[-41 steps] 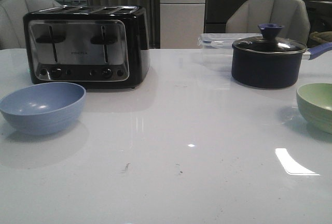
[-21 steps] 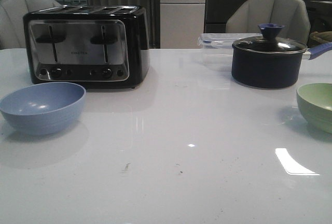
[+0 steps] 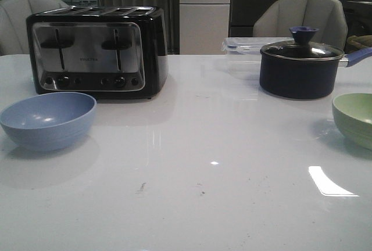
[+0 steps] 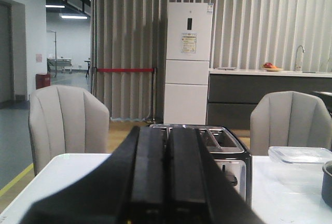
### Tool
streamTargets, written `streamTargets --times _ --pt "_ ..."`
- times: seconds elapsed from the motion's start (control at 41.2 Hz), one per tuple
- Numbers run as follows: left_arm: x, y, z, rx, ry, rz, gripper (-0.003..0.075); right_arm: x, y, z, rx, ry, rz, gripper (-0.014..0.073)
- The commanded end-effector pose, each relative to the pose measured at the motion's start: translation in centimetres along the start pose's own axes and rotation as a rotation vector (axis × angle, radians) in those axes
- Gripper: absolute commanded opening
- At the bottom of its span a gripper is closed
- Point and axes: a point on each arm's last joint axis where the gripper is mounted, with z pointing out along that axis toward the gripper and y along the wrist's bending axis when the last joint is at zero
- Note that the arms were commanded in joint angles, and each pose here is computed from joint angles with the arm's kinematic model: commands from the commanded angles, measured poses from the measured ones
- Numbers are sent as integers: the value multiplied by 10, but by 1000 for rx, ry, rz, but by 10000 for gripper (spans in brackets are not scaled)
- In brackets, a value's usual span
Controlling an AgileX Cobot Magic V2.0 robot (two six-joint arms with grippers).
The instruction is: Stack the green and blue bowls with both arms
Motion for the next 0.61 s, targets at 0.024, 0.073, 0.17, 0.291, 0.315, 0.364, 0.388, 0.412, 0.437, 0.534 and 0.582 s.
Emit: streamTargets --times 0.024,0.073,0.17,0.291,0.315,0.364,0.388,0.412,0.437,0.534,0.582 --pt "-40 -1 15 1 40 -1 93 -36 1 12 -1 28 -3 58" --pt "-45 -2 21 2 85 -1 93 -43 1 17 -3 71 -3 58" --pt "-49 -2 37 4 213 -1 93 -46 1 31 -6 170 -3 58" --pt "-38 -2 53 3 330 -2 93 -36 1 48 -7 285 -1 58" --pt "-34 -2 56 3 363 -3 93 -34 1 50 -7 307 -1 58" --pt "-29 -2 61 2 403 -3 93 -29 0 56 -6 354 -5 58" --pt "-25 -1 64 2 430 -3 93 -26 0 59 -6 380 -6 58" --pt "-22 -1 66 2 460 -4 93 -25 0 61 -6 395 -7 58" --pt "-18 -1 69 2 490 -4 93 -23 0 63 -6 412 -7 58" --pt "-7 -1 78 2 589 -6 93 -15 0 74 -6 478 -5 58" --pt "-2 -1 83 1 614 -6 93 -11 0 78 -7 514 -4 58"
